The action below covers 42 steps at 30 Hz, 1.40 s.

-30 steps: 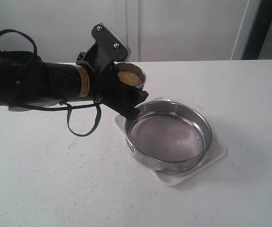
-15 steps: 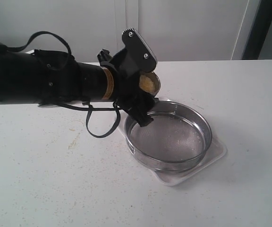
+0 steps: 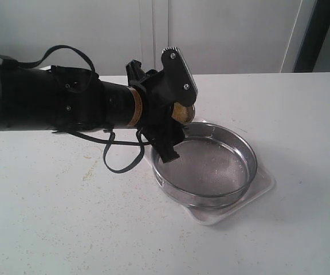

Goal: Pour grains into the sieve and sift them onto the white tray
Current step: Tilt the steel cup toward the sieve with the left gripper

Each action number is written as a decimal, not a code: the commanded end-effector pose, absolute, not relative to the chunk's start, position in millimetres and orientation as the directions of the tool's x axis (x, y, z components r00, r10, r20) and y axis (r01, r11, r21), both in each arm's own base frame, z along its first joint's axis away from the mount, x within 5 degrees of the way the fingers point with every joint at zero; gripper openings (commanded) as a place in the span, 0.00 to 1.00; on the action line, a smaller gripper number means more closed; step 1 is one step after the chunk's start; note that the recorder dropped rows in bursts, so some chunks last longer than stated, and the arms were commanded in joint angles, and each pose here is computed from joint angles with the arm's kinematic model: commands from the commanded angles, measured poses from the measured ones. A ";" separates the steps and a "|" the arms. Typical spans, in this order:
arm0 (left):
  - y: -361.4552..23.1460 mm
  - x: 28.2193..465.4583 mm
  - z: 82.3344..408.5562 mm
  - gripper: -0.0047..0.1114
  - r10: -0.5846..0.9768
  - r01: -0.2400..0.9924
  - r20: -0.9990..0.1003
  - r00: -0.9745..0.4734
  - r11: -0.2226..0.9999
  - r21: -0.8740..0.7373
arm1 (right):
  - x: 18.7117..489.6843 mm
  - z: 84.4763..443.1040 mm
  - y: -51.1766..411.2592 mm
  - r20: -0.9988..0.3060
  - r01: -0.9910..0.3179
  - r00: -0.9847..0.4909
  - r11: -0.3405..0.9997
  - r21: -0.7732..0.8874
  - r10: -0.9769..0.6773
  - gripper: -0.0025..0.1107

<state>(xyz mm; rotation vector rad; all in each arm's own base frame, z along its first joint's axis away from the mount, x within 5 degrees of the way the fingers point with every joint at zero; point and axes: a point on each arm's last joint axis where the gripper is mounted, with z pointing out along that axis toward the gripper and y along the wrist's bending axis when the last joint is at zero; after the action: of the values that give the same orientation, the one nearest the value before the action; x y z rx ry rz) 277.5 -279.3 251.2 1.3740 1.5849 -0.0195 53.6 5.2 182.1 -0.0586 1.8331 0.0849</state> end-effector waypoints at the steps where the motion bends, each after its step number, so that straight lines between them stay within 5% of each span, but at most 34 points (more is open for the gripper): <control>1: -283.8 274.4 259.3 0.04 0.740 0.732 -0.624 0.250 0.278 0.622 | 53.3 182.3 4.7 -0.967 -0.077 -0.254 0.997 0.030 0.009 0.02; 21: -286.0 273.1 260.5 0.04 0.768 0.637 -0.447 0.458 0.068 0.768 | 53.3 182.3 4.7 -0.967 -0.077 -0.254 0.997 0.030 0.009 0.02; 42: -289.9 270.6 262.9 0.04 0.734 0.592 -0.404 0.546 0.003 0.806 | 53.3 182.3 4.7 -0.967 -0.077 -0.254 0.997 0.030 0.009 0.02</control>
<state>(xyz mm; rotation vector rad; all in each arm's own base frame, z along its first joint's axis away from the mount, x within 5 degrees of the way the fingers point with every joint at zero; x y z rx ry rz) 273.6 -286.3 255.2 1.6822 1.1736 0.1664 53.6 5.2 182.1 -0.0586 1.8331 0.0849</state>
